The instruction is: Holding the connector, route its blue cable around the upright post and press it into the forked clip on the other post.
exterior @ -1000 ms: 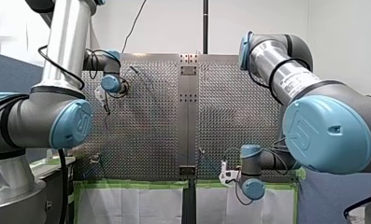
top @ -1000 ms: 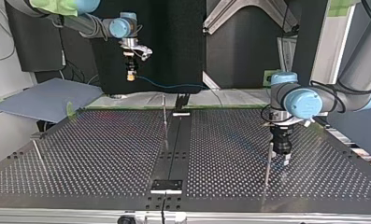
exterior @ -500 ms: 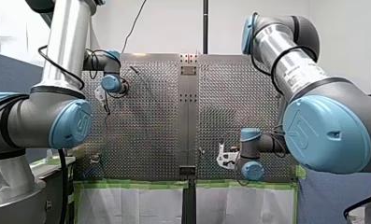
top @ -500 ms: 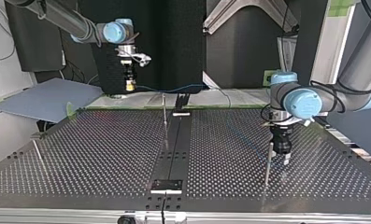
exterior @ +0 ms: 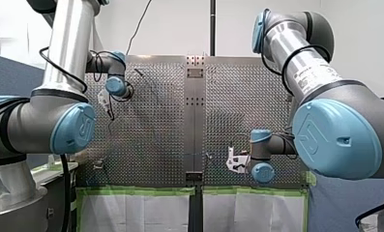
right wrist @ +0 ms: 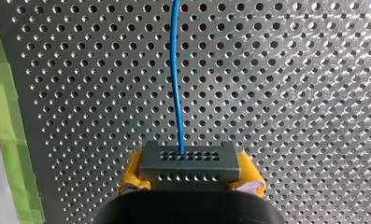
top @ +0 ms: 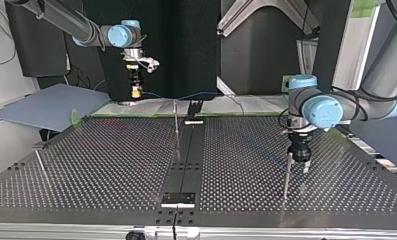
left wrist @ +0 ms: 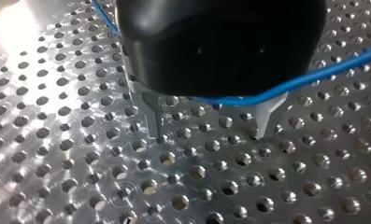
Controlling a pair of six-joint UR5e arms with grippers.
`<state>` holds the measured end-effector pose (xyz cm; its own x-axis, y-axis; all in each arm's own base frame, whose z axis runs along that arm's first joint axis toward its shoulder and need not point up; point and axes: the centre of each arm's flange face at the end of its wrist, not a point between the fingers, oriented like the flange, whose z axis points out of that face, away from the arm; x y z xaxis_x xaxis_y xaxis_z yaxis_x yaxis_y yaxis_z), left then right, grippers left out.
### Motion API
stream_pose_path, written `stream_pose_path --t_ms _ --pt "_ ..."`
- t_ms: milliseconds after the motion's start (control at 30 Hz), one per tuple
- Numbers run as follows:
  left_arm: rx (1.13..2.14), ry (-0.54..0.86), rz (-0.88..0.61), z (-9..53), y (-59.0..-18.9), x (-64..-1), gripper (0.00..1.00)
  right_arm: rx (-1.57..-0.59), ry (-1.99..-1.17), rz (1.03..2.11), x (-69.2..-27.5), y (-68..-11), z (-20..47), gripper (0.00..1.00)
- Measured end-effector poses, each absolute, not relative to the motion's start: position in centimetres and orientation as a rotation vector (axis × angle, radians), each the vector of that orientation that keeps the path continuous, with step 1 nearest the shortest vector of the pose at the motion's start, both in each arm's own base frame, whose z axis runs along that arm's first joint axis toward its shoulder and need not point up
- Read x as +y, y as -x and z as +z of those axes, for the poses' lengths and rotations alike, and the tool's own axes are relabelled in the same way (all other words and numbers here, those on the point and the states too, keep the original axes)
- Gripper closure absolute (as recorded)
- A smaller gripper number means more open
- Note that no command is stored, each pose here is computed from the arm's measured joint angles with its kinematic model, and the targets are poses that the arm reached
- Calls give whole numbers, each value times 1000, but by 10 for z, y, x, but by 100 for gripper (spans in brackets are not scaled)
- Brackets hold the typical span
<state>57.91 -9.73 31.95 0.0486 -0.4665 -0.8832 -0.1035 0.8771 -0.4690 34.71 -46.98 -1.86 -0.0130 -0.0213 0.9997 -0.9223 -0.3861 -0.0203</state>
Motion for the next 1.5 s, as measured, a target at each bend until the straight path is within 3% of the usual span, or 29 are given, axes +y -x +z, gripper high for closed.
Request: stream_pose_path --t_ms 733,1067,1500 --pt "1504 614 -419 348 -563 -75 0 -1018 -1511 1487 -469 -346 -20 100" --pt "1572 642 -467 342 -556 -65 0 -1017 -1513 1486 -469 -347 -20 100" --pt "1708 640 -395 299 -530 -63 0 -1018 -1527 1483 -466 -349 -21 100"
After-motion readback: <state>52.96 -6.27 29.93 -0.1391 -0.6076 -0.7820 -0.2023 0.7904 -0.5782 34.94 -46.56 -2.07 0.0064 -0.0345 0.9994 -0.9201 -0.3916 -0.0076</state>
